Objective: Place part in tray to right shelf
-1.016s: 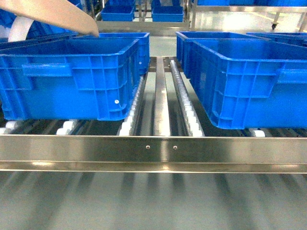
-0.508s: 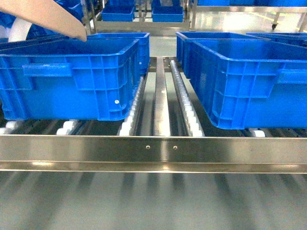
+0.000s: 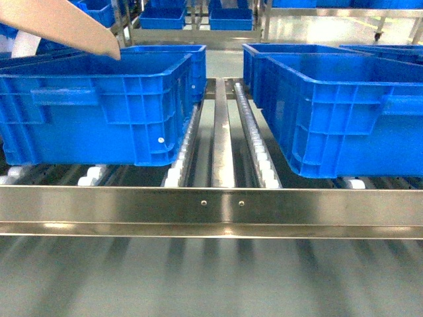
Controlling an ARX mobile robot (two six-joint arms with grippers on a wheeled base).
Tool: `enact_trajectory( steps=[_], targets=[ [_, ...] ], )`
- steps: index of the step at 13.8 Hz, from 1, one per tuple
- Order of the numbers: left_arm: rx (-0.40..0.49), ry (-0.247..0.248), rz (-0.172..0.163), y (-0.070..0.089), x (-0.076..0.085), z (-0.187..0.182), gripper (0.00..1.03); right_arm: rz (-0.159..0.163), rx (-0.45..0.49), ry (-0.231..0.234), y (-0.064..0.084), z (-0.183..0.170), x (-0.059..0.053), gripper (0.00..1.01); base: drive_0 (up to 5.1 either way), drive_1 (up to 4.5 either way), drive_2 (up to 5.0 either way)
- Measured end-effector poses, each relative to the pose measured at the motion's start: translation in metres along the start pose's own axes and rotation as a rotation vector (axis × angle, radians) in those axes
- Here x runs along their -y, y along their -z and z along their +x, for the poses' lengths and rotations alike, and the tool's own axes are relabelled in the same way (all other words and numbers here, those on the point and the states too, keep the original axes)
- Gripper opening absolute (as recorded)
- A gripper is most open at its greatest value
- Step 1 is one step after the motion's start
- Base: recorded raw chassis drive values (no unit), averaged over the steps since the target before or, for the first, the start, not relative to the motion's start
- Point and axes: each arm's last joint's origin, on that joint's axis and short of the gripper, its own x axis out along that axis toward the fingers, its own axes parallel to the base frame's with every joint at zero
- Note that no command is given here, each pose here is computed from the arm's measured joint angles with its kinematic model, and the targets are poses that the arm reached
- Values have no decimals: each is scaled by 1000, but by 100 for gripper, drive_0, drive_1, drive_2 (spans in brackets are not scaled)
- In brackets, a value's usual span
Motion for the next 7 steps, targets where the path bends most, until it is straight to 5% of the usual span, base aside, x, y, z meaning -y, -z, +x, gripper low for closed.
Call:
enact_trajectory(
  steps=[1,3,4,5,6,7],
  targets=[
    [-10,49,-30,-18,-3,-27,12,0,0,0,0,0,0,98,0,0,0],
    [-56,315,-106,-59,-13,-96,12,0,-1,0,0,0,0,98,0,0,0],
    [-234,387,127,-77,-29,-111,12,18,-84,-112,4,-3,6,86,0,0,0],
    [-273,411,221,-79,-35,-113,12,33,-94,-134,5,-5,8,83,0,0,0],
    [-387,424,470,-76,-61,-122,12,68,-91,-183,9,-15,10,70,0,0,0],
    [-501,462,639,-60,-88,-135,12,83,-89,-206,13,-22,10,57,0,0,0]
  ],
)
